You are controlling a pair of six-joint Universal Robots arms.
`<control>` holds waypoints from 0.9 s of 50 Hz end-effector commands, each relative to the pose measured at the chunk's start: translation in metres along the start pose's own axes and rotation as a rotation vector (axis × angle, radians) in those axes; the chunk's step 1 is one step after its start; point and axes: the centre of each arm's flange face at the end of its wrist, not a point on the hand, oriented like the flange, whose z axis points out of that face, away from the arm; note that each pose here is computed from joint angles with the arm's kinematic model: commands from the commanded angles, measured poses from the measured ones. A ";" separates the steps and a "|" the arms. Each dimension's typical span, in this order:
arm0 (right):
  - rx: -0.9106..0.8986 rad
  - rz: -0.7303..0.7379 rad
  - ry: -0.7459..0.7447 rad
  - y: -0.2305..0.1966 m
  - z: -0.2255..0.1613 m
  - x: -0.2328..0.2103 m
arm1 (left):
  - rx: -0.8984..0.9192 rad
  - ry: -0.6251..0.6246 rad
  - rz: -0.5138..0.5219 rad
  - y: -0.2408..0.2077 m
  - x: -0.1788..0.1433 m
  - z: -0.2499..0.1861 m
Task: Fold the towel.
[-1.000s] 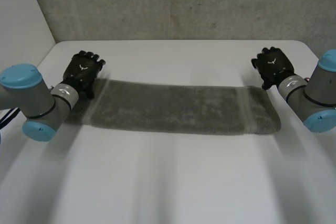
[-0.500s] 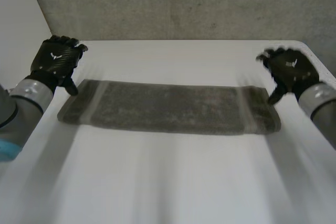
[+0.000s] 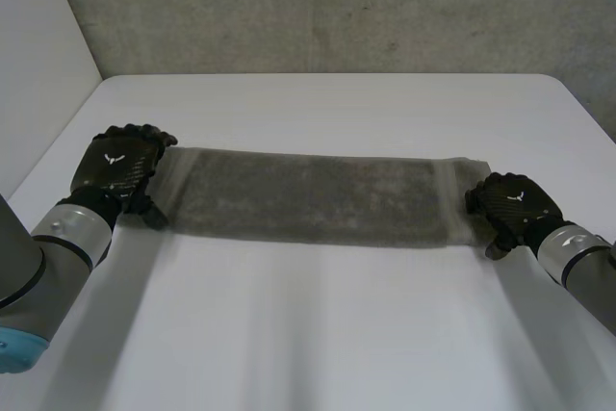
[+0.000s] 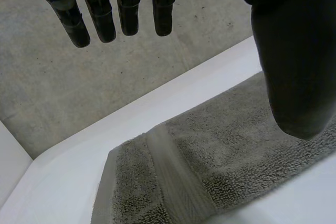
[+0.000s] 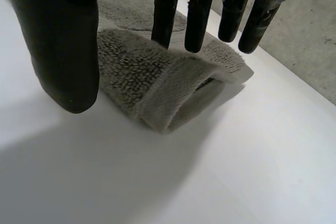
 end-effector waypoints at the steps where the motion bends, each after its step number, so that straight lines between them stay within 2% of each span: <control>1: 0.011 -0.006 0.003 0.005 0.011 0.000 | 0.027 -0.012 0.006 0.001 -0.002 0.002; 15: 0.028 -0.008 0.050 0.005 0.016 0.017 | 0.019 -0.009 0.004 0.005 0.000 -0.002; 23: -0.037 0.056 0.175 0.016 -0.006 0.087 | 0.014 -0.033 0.002 0.006 -0.009 0.000; 25: -0.037 0.023 0.235 0.017 -0.018 0.125 | 0.015 -0.039 0.001 0.006 -0.011 0.001; 26: -0.037 0.023 0.235 0.017 -0.018 0.125 | 0.015 -0.039 0.001 0.006 -0.011 0.001; 27: -0.039 -0.016 0.272 0.016 -0.022 0.144 | 0.015 -0.042 0.001 0.006 -0.012 0.001; 31: -0.031 -0.097 0.309 0.005 -0.025 0.166 | 0.016 -0.046 0.001 0.006 -0.013 0.001; 33: -0.018 -0.149 0.321 -0.016 -0.027 0.177 | 0.017 -0.049 0.002 0.005 -0.014 0.001; 34: -0.018 -0.149 0.321 -0.016 -0.027 0.177 | 0.017 -0.049 0.002 0.005 -0.014 0.001; 36: 0.051 -0.198 0.300 -0.055 -0.027 0.170 | 0.019 -0.048 0.002 0.005 -0.013 0.001; 39: 0.106 -0.239 0.279 -0.080 -0.027 0.156 | 0.017 -0.049 0.002 0.005 -0.013 0.001; 41: 0.202 -0.294 0.213 -0.118 -0.022 0.117 | 0.019 -0.049 0.002 0.005 -0.013 0.001; 42: 0.202 -0.295 0.213 -0.118 -0.022 0.117 | 0.019 -0.049 0.002 0.005 -0.013 0.001; 44: 0.290 -0.339 0.104 -0.151 -0.016 0.057 | 0.020 -0.050 0.002 0.004 -0.014 0.000; 45: 0.290 -0.340 0.103 -0.151 -0.016 0.056 | 0.020 -0.050 0.002 0.004 -0.014 0.000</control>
